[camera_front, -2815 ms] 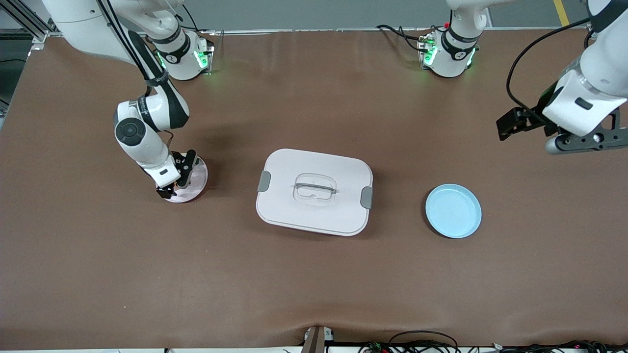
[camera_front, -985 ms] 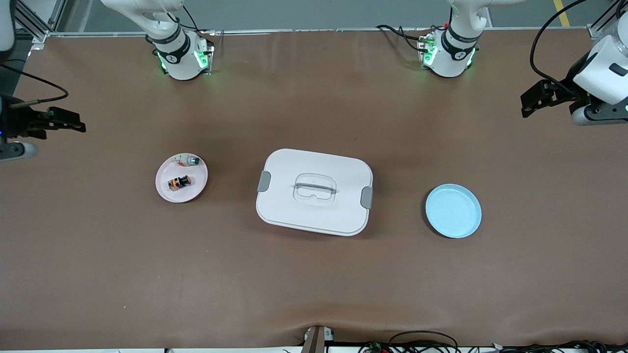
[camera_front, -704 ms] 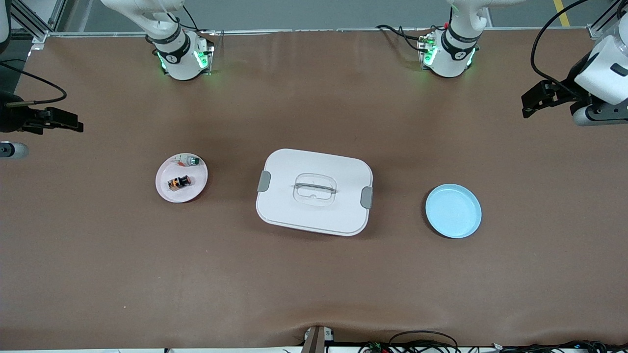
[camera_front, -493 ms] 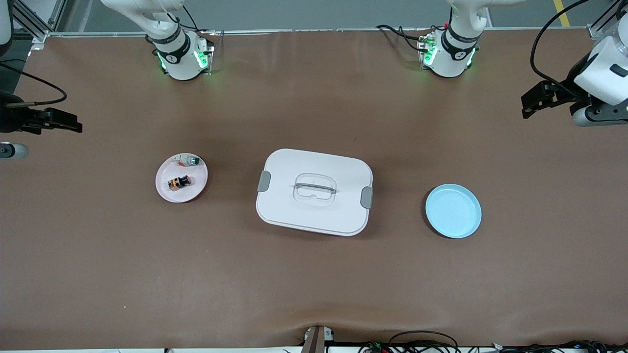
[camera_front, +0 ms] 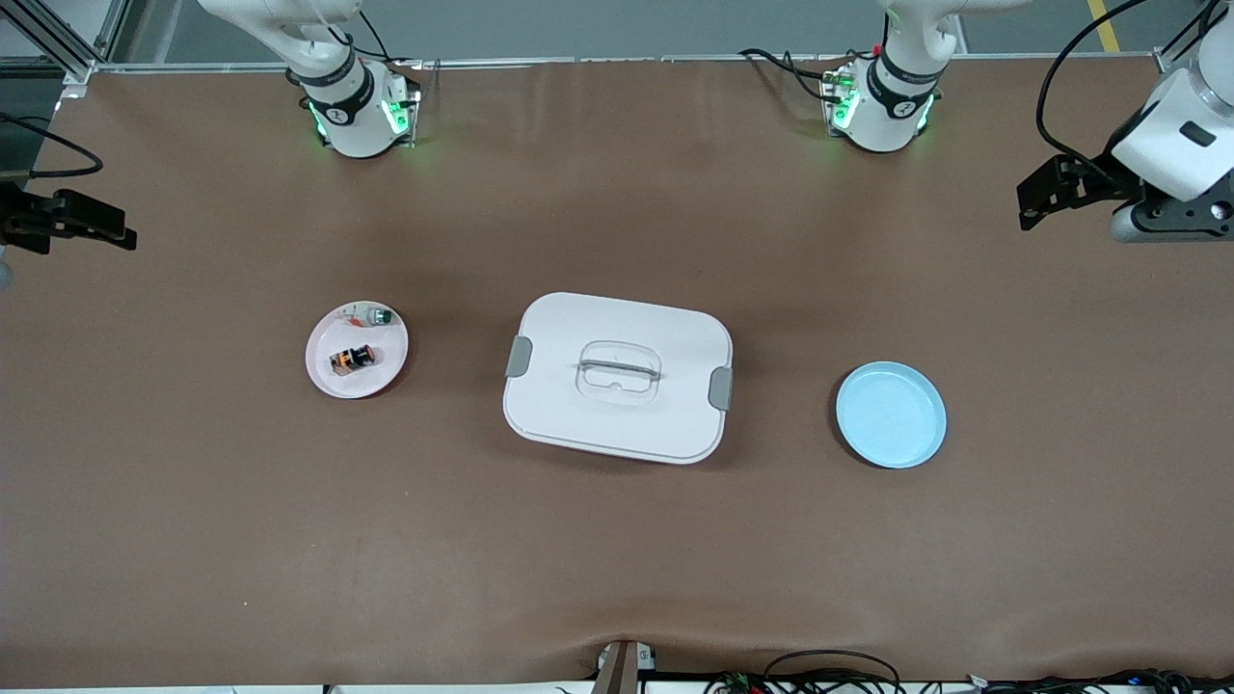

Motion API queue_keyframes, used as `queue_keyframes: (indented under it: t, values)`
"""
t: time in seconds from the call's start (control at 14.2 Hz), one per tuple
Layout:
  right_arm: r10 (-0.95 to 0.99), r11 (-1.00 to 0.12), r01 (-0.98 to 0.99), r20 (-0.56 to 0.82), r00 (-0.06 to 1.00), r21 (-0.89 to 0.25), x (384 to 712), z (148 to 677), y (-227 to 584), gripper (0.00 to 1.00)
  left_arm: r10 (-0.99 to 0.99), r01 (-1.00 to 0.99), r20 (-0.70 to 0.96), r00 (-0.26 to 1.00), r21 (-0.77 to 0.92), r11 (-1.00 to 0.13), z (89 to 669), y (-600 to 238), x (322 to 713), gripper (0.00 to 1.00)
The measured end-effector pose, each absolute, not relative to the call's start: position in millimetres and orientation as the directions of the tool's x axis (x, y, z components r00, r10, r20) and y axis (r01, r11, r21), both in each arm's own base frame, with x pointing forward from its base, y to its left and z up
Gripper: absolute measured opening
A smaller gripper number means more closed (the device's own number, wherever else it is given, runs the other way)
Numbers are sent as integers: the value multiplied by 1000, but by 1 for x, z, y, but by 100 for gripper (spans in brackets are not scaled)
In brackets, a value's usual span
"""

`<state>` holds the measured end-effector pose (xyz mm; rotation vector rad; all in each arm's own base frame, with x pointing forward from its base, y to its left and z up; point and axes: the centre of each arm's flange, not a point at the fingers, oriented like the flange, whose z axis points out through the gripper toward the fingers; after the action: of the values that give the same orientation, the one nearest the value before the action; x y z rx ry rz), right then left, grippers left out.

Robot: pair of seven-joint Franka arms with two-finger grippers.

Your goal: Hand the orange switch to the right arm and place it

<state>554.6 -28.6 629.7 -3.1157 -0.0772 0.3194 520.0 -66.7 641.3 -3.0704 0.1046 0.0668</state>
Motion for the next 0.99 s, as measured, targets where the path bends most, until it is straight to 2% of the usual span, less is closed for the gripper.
queue_keyframes:
  t: [0.42,0.99]
  values:
    - [36,-999,32,-189,981,-25,556,632,-23,100,-130,-133,-48,990,-66,-989,642,-67,516,100]
    - [-42,-998,-44,-76,996,-34,544,643,-27,100,-131,-135,-54,990,-66,-989,642,-68,515,100]
